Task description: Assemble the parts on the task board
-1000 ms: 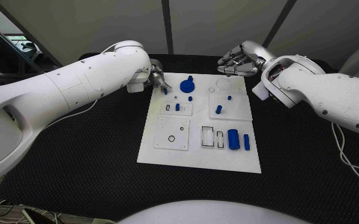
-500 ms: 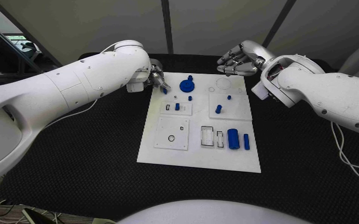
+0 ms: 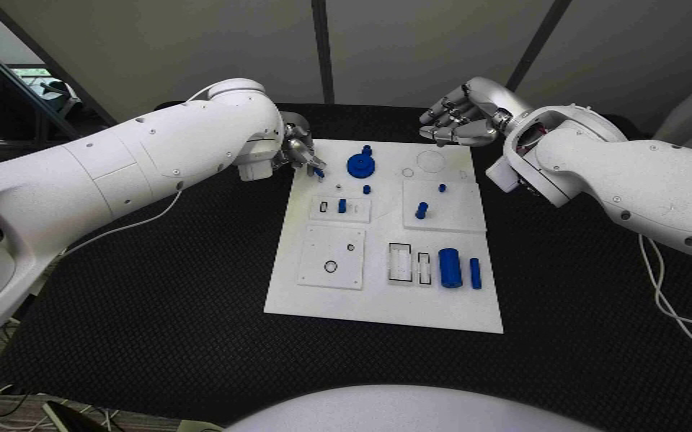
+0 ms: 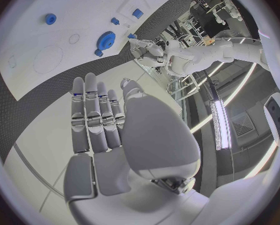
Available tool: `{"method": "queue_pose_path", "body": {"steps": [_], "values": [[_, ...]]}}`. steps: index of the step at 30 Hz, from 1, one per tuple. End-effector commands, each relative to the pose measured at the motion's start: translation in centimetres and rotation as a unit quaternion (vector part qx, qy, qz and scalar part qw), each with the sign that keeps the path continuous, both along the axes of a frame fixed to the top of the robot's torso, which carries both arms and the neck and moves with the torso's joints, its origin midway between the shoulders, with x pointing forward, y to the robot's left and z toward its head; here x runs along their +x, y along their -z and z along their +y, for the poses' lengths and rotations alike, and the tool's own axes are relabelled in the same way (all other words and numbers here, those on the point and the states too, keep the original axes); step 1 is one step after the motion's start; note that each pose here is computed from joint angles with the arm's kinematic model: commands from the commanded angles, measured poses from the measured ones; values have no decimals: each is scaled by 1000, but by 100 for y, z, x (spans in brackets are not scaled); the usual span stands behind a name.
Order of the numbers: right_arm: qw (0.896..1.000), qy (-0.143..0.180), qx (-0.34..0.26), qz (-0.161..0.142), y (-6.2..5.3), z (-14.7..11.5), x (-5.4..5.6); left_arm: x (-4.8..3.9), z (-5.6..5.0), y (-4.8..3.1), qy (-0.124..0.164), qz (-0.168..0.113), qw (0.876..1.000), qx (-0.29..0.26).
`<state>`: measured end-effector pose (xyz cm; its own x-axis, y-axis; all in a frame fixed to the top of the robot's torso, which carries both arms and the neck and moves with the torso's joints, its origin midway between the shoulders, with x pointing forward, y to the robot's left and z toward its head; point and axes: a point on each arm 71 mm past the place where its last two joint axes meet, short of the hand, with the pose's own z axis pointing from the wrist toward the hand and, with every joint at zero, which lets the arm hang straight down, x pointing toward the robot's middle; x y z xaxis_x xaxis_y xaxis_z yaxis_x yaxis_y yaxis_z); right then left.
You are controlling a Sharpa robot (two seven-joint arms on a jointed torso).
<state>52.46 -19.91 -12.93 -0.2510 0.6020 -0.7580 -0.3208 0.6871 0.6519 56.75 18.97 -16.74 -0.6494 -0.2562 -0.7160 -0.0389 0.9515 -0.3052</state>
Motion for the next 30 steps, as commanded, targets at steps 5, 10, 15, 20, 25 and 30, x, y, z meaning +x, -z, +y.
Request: {"method": "queue_pose_path", "body": {"steps": [5, 10, 15, 20, 25, 30], "values": [[1000, -4, 0, -5, -15, -12, 4, -113, 22, -90, -8, -28, 999, -39], [1000, -3, 0, -5, -16, -22, 3, -223, 36, -120, -4, -38, 998, -45], [1000, -2, 0, -5, -17, -30, -1, -320, 47, -128, 6, -53, 998, -39], [1000, -1, -1, -5, -18, -42, -3, -401, 27, -127, 23, -75, 996, -30], [1000, -1, -1, -5, -19, -51, -4, -484, -24, -95, 39, -91, 995, -22], [1000, 0, -1, -5, -19, -55, -5, -544, -66, -57, 54, -97, 994, -14]]}}
